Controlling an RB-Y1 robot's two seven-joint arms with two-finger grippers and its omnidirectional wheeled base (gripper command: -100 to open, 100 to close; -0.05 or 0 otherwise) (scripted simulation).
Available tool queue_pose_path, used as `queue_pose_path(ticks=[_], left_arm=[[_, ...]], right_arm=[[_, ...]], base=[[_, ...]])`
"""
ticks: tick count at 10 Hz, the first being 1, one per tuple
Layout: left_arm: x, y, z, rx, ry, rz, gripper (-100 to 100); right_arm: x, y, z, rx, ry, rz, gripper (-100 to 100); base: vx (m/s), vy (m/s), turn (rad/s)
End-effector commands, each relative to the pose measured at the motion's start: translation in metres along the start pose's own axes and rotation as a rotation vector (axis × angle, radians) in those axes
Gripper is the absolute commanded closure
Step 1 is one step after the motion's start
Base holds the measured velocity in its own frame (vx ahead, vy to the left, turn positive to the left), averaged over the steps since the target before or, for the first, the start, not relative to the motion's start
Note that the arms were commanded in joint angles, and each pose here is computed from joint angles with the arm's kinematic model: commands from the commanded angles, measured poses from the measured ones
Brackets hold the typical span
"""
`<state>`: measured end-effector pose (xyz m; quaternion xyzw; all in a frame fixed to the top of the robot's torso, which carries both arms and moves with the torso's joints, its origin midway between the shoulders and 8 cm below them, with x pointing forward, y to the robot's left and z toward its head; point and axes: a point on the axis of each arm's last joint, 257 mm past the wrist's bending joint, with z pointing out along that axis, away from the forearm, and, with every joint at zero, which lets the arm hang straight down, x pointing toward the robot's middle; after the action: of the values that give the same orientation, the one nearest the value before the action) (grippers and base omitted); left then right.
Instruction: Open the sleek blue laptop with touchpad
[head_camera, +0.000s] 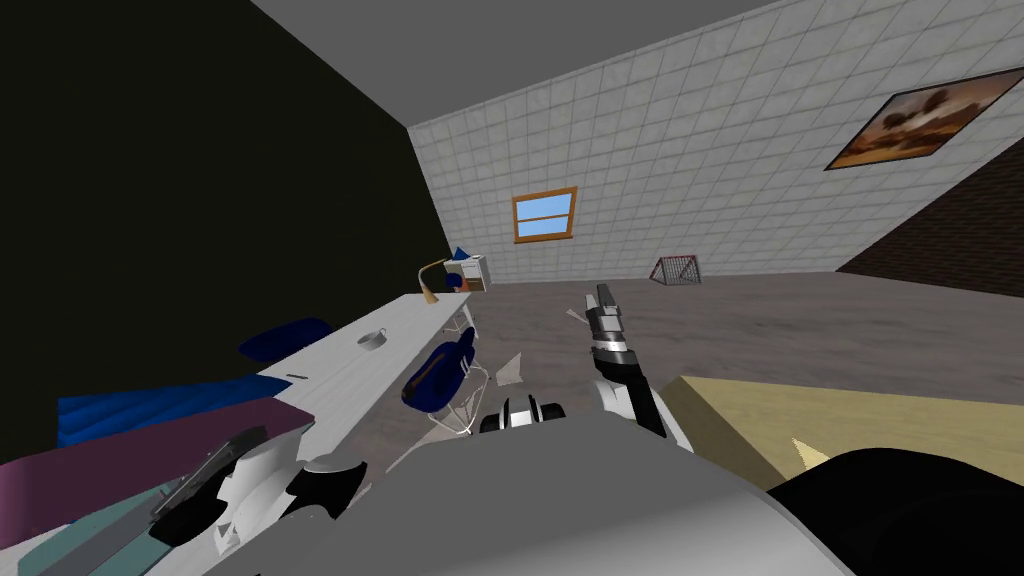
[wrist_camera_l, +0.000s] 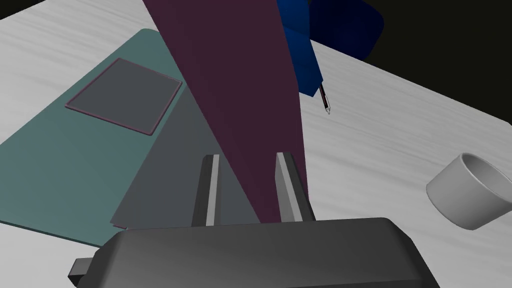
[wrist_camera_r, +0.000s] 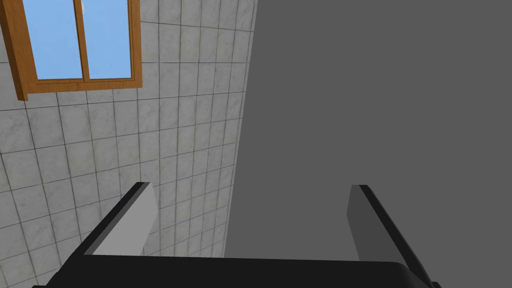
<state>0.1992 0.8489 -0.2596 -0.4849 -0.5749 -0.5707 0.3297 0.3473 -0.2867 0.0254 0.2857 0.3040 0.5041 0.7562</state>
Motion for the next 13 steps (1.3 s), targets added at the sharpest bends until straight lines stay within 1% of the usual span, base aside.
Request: queue_pose_path(ticks=[1,2,3,5,6,7,8,9,10,11,12,13], left_arm=[[-0.024,0.0,-0.013,0.008,-0.036,-0.048,100],[-0.024,0.0,-0.013,0.008,-0.036,-0.048,100],[-0.009,-0.001,-0.006,0.009,-0.014,-0.039,100],[-0.021,-0.015,-0.021,0.036,0.004,-0.126,100],[-0.025,-0.015,-0.023,0.037,-0.001,-0.126,100],[-0.033,-0.022,-0.032,0.049,0.004,-0.167,100],[-0.033,-0.022,-0.032,0.049,0.004,-0.167,100],[-0.04,-0.029,-0.041,0.062,0.009,-0.208,100],[-0.042,-0.035,-0.048,0.073,0.022,-0.249,100],[-0.02,-0.024,-0.03,0.053,0.03,-0.218,-100],[-0.02,-0.024,-0.03,0.053,0.03,-0.218,-100],[-0.013,-0.018,-0.025,0.043,0.027,-0.216,-100]], right_arm=[[0.0,0.0,0.0,0.0,0.0,0.0,0],[0.0,0.0,0.0,0.0,0.0,0.0,0],[0.0,0.0,0.0,0.0,0.0,0.0,0],[0.0,0.0,0.0,0.0,0.0,0.0,0],[0.0,0.0,0.0,0.0,0.0,0.0,0],[0.0,0.0,0.0,0.0,0.0,0.0,0],[0.0,0.0,0.0,0.0,0.0,0.0,0],[0.0,0.0,0.0,0.0,0.0,0.0,0],[0.0,0.0,0.0,0.0,0.0,0.0,0],[0.0,0.0,0.0,0.0,0.0,0.0,0],[0.0,0.0,0.0,0.0,0.0,0.0,0],[0.0,0.0,0.0,0.0,0.0,0.0,0]], base=[[-0.06,0.04,-0.022],[-0.064,0.027,-0.028],[-0.03,-0.003,0.007],[-0.079,0.076,-0.17],[-0.08,0.089,-0.121],[-0.067,0.09,-0.123],[-0.051,0.065,-0.061],[-0.06,0.079,-0.135],[-0.082,0.123,-0.205],[-0.019,-0.011,0.065],[0.04,-0.083,0.154],[0.063,-0.089,0.099]])
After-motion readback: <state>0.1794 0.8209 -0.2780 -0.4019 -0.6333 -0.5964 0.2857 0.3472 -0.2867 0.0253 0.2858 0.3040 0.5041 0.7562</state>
